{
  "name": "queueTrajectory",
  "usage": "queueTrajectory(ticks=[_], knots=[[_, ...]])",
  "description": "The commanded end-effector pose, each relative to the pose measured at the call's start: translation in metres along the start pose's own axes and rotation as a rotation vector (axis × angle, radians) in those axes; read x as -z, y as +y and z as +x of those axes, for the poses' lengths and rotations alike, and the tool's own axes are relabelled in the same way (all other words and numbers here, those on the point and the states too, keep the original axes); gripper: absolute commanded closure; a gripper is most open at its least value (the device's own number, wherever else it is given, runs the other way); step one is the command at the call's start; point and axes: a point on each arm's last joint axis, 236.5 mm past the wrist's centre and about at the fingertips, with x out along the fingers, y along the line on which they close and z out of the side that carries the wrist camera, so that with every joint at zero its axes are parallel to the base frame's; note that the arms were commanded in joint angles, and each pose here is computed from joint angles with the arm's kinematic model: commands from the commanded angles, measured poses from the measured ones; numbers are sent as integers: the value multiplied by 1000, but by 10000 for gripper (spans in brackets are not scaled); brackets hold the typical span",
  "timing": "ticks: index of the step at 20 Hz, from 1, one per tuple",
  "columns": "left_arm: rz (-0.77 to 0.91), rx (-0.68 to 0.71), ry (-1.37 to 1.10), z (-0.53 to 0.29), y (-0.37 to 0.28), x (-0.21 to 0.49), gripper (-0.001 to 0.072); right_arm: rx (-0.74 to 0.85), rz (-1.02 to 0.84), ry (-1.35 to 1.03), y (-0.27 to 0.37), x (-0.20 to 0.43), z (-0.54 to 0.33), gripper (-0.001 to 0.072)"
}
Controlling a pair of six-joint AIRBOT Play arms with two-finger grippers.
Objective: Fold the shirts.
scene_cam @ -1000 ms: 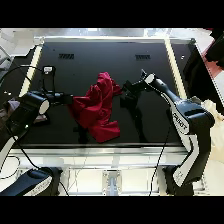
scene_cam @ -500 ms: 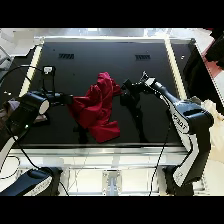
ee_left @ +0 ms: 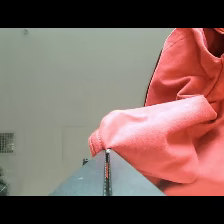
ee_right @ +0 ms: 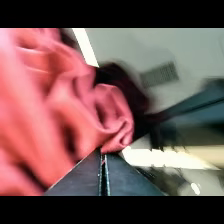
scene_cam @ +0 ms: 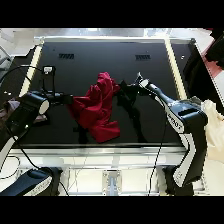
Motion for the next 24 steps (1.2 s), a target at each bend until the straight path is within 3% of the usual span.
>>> queueTrajectory(ticks=[1,5,9,11,15,19,22,24], knots=[[58,-51,-58,-4,12,-15,694,-73,-111,-61,42,-27,-22,696],[125,-149,-235,-51,38,-68,694,-76,-343,-148,100,-67,-102,698],[64,-160,-446,-136,56,-111,694,43,-582,-220,135,-69,-217,698],[5,-189,-515,-180,77,-119,695,111,-718,-282,153,-53,-286,698],[-110,-251,-570,-254,114,-120,695,66,-910,-395,197,17,-414,698],[-68,-321,-620,-306,133,-129,695,18,-1018,-624,221,72,-529,698],[-38,-336,-621,-305,132,-138,695,-37,-1048,-679,227,104,-564,698],[38,-357,-516,-261,126,-145,697,-1,-1039,-602,215,104,-548,698]])
